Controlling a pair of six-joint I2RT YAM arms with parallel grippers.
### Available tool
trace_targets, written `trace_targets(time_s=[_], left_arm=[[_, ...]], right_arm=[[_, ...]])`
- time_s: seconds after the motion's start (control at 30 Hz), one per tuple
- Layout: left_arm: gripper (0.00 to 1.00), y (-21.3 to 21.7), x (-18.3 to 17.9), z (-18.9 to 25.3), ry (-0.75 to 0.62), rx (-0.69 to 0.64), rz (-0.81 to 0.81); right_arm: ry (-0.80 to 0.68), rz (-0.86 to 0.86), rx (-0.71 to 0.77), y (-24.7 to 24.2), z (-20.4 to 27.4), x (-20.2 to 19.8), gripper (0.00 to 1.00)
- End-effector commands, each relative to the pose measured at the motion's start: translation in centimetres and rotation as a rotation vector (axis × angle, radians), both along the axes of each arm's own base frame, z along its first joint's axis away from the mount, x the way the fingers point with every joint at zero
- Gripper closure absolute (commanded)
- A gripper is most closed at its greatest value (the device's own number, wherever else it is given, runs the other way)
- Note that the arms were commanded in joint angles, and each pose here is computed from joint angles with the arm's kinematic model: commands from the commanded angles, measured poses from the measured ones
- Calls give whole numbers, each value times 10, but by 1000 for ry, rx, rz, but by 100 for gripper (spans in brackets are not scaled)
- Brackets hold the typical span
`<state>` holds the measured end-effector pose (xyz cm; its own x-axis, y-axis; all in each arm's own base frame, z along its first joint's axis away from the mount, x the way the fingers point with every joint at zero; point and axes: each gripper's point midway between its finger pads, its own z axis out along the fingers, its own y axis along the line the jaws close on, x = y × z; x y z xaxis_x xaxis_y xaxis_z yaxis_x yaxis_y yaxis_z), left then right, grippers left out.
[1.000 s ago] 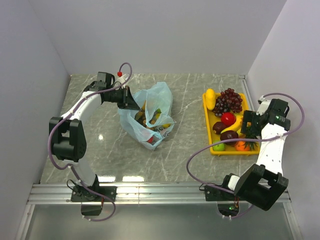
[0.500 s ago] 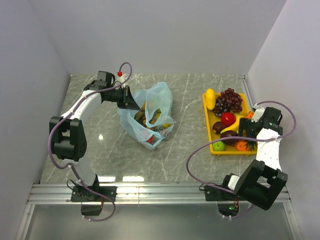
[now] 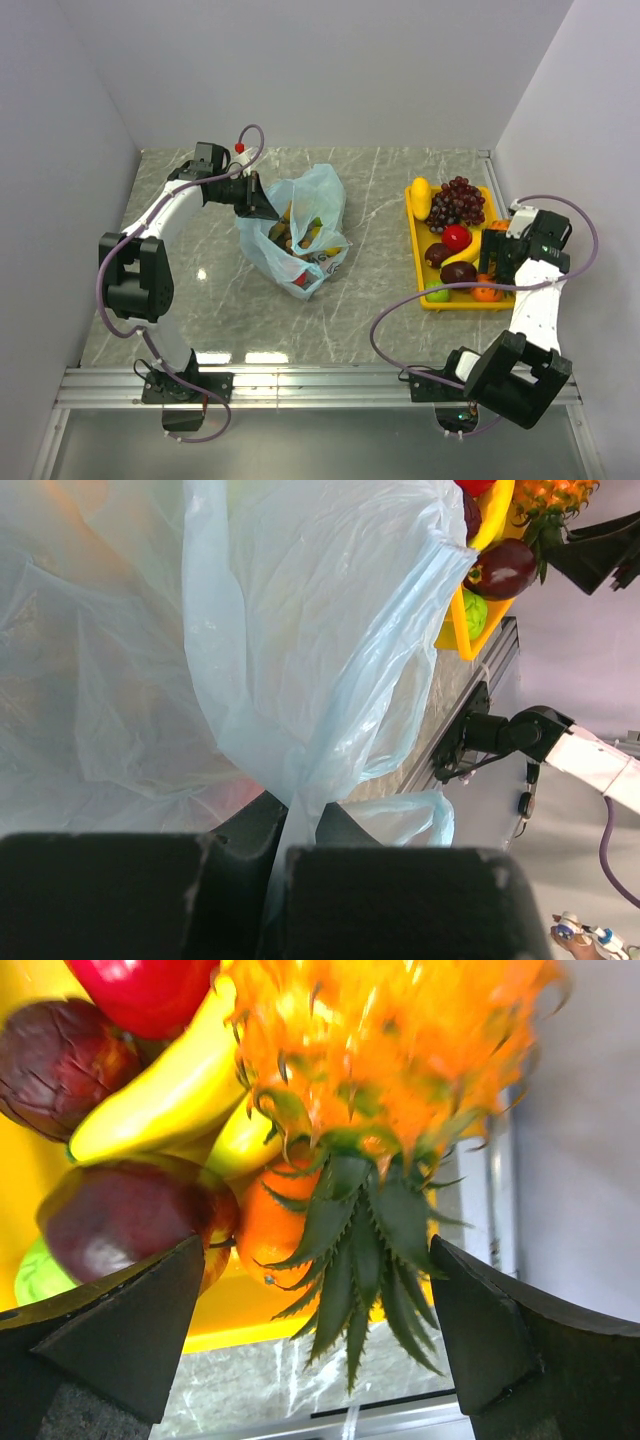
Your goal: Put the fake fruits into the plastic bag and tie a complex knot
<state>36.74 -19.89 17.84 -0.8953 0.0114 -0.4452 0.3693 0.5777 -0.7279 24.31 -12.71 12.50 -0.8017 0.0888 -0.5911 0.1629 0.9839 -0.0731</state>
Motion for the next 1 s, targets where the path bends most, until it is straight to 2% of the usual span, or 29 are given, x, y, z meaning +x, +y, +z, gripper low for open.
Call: trace_targets(time_s=[0.0, 0.37, 0.53, 0.77, 0.83, 0.97], left_arm=[[100, -4, 7, 14, -52, -13, -14], [100, -7, 10, 14, -50, -9, -10], [99, -9, 11, 12, -50, -7, -11], [100, -13, 12, 11, -47, -16, -17], [100, -14, 12, 13, -51, -16, -18], [100, -14, 10, 13, -49, -15, -20]], right_arm=[[-74, 23, -45, -7, 31, 9, 0], [-49, 38, -55, -22, 12, 17, 0], [-55, 68, -6, -16, -2, 22, 1], [-67, 77, 46, -8, -17, 22, 8], [-70, 91, 52, -5, -19, 22, 12], [-84, 87, 50, -5, -19, 22, 28]])
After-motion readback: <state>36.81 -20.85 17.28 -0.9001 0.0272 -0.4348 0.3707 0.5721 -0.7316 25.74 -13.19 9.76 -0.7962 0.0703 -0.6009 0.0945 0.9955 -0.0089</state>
